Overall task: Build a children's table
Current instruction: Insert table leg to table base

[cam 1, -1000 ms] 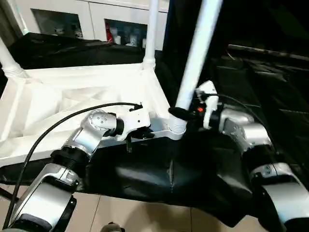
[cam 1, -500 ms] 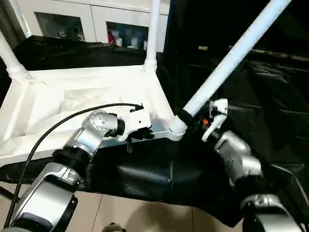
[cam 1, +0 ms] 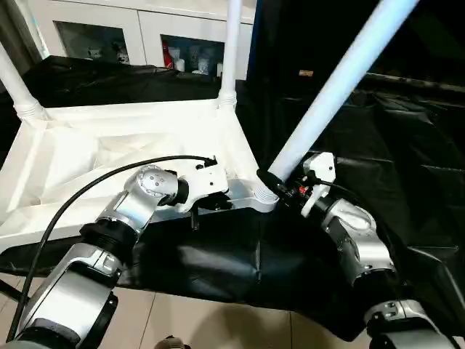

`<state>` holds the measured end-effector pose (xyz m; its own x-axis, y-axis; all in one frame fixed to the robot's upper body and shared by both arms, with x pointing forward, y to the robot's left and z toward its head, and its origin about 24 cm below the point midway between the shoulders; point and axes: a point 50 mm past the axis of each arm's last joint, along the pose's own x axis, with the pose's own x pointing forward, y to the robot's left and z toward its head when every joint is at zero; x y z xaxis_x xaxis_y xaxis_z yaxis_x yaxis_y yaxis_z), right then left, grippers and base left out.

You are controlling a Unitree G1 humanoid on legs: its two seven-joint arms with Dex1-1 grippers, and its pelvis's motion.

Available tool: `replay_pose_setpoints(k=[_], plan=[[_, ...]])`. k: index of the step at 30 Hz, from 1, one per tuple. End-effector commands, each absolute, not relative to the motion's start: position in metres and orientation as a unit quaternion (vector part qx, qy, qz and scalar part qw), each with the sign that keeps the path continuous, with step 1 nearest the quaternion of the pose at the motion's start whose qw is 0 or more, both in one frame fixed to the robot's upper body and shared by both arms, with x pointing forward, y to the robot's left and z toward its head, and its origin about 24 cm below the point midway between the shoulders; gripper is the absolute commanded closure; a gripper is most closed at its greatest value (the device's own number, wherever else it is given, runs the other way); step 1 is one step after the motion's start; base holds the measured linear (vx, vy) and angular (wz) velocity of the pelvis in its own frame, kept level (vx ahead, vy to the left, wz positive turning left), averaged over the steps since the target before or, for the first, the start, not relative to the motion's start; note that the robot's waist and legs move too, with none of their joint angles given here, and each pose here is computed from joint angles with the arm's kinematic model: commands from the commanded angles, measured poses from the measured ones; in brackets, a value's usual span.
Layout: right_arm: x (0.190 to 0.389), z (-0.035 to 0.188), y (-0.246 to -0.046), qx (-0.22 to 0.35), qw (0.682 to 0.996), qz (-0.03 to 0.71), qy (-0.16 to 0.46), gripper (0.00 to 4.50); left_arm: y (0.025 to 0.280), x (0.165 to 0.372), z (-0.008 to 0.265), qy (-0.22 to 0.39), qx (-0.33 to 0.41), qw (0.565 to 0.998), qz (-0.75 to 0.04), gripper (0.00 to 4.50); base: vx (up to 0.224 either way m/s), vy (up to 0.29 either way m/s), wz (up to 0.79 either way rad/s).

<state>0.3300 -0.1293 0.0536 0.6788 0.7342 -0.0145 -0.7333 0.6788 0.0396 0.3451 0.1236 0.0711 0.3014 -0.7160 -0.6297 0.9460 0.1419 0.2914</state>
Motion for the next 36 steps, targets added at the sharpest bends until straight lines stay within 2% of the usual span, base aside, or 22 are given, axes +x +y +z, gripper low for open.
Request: replay_pose_setpoints(k=[1, 10, 14, 27, 31, 36], plan=[[0.317, 0.018, -0.13, 0.014, 0.899, 0.42, 0.123, 2.63, 0.116, 0.344, 0.078, 0.156, 0.349, 0.714, -0.587, 4.5, 0.0, 0.0, 0.0], [0.322, 0.027, -0.137, -0.001, 0.845, 0.506, 0.172, 2.63, 0.115, 0.331, 0.073, 0.158, 0.341, 0.678, -0.632, 4.5, 0.0, 0.0, 0.0], [0.318, 0.027, -0.142, -0.021, 0.815, 0.547, 0.188, 2.63, 0.117, 0.326, 0.074, 0.158, 0.336, 0.66, -0.653, 4.5, 0.0, 0.0, 0.0], [0.298, 0.018, -0.149, -0.042, 0.753, 0.62, 0.217, 2.63, 0.13, 0.306, 0.073, 0.191, 0.333, 0.593, -0.708, 4.5, 0.0, 0.0, 0.0], [0.297, 0.018, -0.149, -0.044, 0.751, 0.623, 0.216, 2.63, 0.13, 0.307, 0.074, 0.19, 0.335, 0.597, -0.703, 4.5, 0.0, 0.0, 0.0], [0.303, 0.019, -0.147, -0.039, 0.775, 0.598, 0.199, 2.63, 0.128, 0.312, 0.078, 0.184, 0.331, 0.613, -0.693, 4.5, 0.0, 0.0, 0.0]])
